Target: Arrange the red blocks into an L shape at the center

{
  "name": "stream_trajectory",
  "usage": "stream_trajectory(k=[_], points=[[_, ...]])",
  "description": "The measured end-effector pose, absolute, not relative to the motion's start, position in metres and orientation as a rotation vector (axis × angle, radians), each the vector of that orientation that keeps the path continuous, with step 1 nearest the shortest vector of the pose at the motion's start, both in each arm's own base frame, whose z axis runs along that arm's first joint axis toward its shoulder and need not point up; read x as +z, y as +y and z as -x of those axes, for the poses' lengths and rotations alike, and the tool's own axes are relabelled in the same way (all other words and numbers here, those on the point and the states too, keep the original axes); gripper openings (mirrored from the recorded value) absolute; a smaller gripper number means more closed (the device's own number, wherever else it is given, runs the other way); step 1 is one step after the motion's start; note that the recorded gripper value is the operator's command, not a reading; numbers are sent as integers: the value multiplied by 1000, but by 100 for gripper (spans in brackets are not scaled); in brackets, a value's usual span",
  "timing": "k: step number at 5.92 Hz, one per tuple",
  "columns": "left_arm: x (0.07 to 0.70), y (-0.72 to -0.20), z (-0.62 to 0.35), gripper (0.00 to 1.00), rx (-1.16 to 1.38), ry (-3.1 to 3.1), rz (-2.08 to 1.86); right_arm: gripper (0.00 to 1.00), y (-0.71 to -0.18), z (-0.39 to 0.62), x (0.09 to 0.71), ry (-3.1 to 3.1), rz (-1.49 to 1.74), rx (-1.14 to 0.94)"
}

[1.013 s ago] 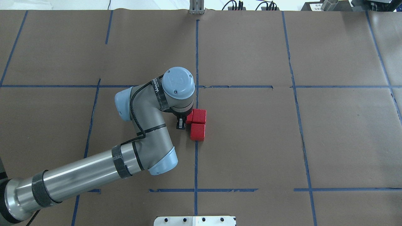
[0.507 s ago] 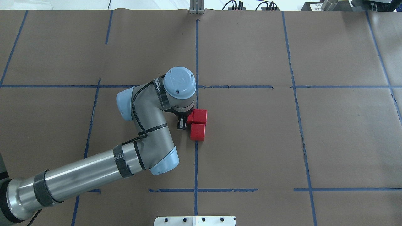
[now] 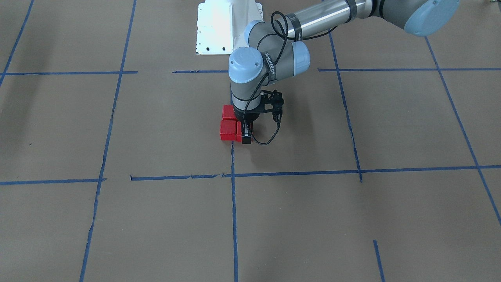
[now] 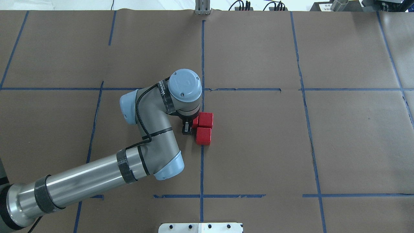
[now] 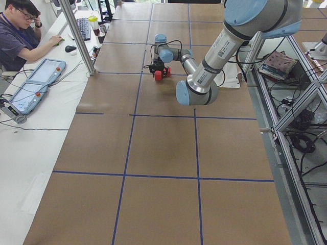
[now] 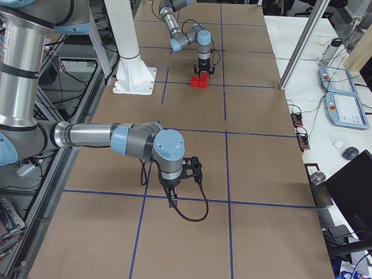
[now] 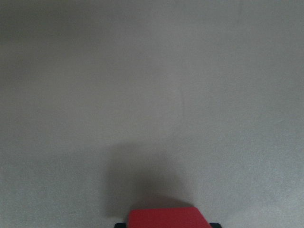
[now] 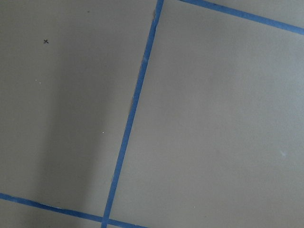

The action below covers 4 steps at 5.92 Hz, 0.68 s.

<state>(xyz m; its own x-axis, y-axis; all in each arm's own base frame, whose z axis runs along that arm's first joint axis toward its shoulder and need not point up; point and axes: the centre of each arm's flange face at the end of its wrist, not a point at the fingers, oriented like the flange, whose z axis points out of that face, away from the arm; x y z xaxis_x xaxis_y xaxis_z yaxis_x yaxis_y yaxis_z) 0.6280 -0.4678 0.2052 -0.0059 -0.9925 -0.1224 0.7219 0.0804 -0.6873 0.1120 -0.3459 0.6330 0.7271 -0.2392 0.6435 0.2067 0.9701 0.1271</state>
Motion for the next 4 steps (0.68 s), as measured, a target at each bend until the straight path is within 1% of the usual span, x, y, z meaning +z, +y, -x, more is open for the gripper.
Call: stream_trajectory(k=[2,4], points=[[201,-469,-622,100,-1407,704,498,100,-346,-112,632,-715,-49,-244],[189,-466,-581,100,-1251,747,516,100,-347,-112,631,-715,-50,-243]])
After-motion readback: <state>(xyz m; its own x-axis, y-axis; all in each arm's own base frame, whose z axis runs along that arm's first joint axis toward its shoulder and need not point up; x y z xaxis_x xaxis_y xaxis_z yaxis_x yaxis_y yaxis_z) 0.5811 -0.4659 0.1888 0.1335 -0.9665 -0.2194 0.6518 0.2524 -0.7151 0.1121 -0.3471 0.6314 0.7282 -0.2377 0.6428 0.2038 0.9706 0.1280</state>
